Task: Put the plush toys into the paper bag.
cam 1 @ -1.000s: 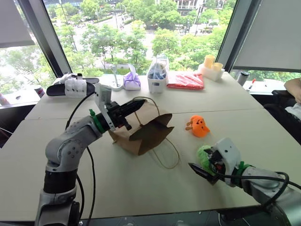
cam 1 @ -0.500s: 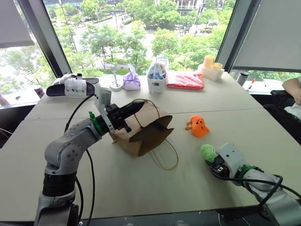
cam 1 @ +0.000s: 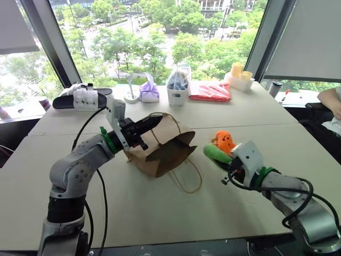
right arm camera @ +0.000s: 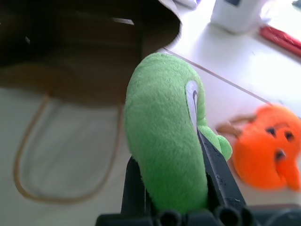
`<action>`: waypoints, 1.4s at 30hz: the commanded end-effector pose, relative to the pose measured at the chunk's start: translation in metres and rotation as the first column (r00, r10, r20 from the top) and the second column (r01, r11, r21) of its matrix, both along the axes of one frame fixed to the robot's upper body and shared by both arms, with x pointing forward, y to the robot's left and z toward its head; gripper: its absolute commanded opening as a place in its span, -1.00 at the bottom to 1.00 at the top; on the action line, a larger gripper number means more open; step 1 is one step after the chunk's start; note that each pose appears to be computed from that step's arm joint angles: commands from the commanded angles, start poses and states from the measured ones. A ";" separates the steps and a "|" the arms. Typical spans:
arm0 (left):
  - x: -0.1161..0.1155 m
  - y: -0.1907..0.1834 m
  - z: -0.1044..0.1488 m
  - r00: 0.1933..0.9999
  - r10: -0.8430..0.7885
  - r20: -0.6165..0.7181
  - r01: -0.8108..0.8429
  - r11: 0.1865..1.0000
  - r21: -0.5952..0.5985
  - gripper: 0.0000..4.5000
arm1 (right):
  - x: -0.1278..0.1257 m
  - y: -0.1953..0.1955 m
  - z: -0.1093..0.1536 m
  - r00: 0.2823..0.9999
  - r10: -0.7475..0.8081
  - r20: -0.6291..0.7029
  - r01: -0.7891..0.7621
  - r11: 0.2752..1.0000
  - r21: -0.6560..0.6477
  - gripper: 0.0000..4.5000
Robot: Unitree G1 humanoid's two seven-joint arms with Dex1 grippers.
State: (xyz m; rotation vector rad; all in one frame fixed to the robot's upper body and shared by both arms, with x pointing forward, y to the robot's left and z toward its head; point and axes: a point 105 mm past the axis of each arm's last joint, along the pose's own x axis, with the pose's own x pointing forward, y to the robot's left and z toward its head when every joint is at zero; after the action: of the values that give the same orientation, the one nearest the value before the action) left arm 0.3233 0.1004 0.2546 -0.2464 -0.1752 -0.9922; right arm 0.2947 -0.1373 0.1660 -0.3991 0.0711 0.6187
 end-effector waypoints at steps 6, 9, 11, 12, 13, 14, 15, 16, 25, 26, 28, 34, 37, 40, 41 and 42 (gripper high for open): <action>-0.008 -0.007 0.017 0.998 -0.035 0.048 0.036 0.999 -0.026 -1.00 | 0.019 0.067 -0.007 0.984 0.180 0.016 -0.180 0.982 0.058 -0.99; -0.012 -0.010 0.017 0.998 -0.054 0.040 0.055 0.998 -0.028 -1.00 | 0.027 0.102 -0.006 0.969 0.244 0.030 -0.245 0.963 0.107 -0.99; -0.015 -0.010 0.017 0.998 -0.059 0.035 0.060 0.998 -0.027 -1.00 | 0.033 0.127 -0.009 0.955 0.293 0.043 -0.296 0.949 0.111 -0.99; -0.016 -0.010 0.016 0.998 -0.061 0.029 0.062 0.998 -0.034 -1.00 | 0.037 0.134 -0.010 0.952 0.301 0.059 -0.306 0.946 0.104 -0.99; -0.016 -0.009 0.017 0.998 -0.059 0.024 0.059 0.998 -0.038 -1.00 | 0.041 0.143 -0.011 0.947 0.313 0.070 -0.319 0.942 0.099 -0.99; -0.016 -0.009 0.017 0.998 -0.057 0.022 0.058 0.997 -0.040 -1.00 | 0.045 0.150 -0.013 0.944 0.320 0.075 -0.327 0.940 0.100 -0.99; -0.016 -0.009 0.019 0.998 -0.057 0.019 0.058 0.997 -0.045 -1.00 | 0.050 0.157 -0.014 0.942 0.323 0.089 -0.330 0.939 0.094 -0.99; -0.016 -0.009 0.021 0.998 -0.056 0.017 0.056 0.997 -0.048 -1.00 | 0.053 0.162 -0.014 0.941 0.325 0.100 -0.333 0.939 0.089 -0.99; -0.020 -0.010 0.019 1.000 -0.029 0.009 0.029 0.998 -0.061 -1.00 | 0.061 0.165 -0.005 0.927 0.331 0.179 -0.347 0.935 0.070 0.94; -0.019 -0.010 0.019 1.000 -0.026 0.009 0.027 0.998 -0.061 -1.00 | 0.060 0.162 -0.004 0.926 0.331 0.183 -0.348 0.935 0.066 0.97; -0.019 -0.009 0.019 1.000 -0.024 0.007 0.024 0.998 -0.062 -1.00 | 0.059 0.157 -0.001 0.924 0.327 0.199 -0.345 0.937 0.060 0.97; -0.010 -0.007 0.022 1.000 -0.023 -0.008 0.023 0.998 -0.058 -1.00 | 0.037 0.098 0.039 0.917 0.303 0.259 -0.333 0.939 0.082 0.97; -0.007 -0.004 0.025 1.000 -0.030 -0.004 0.029 0.998 -0.047 -1.00 | 0.026 0.062 0.056 0.935 0.236 0.265 -0.277 0.952 0.128 0.97; -0.011 -0.006 0.037 0.999 -0.038 0.016 0.039 0.998 -0.046 -1.00 | 0.033 0.019 0.055 0.974 0.078 0.213 -0.124 0.970 0.211 0.97; -0.012 -0.007 0.040 0.999 -0.041 0.019 0.042 0.998 -0.046 -1.00 | 0.037 0.007 0.050 0.979 0.031 0.200 -0.074 0.974 0.212 0.97; -0.013 -0.009 0.041 0.999 -0.044 0.020 0.044 0.998 -0.047 -1.00 | 0.043 -0.005 0.044 0.981 -0.024 0.190 -0.016 0.978 0.207 0.97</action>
State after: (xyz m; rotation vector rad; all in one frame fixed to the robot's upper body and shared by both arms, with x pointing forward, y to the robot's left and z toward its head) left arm 0.3184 0.0915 0.2795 -0.2995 -0.1556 -1.0169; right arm 0.3337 -0.1282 0.2072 -0.2590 -0.1657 0.6365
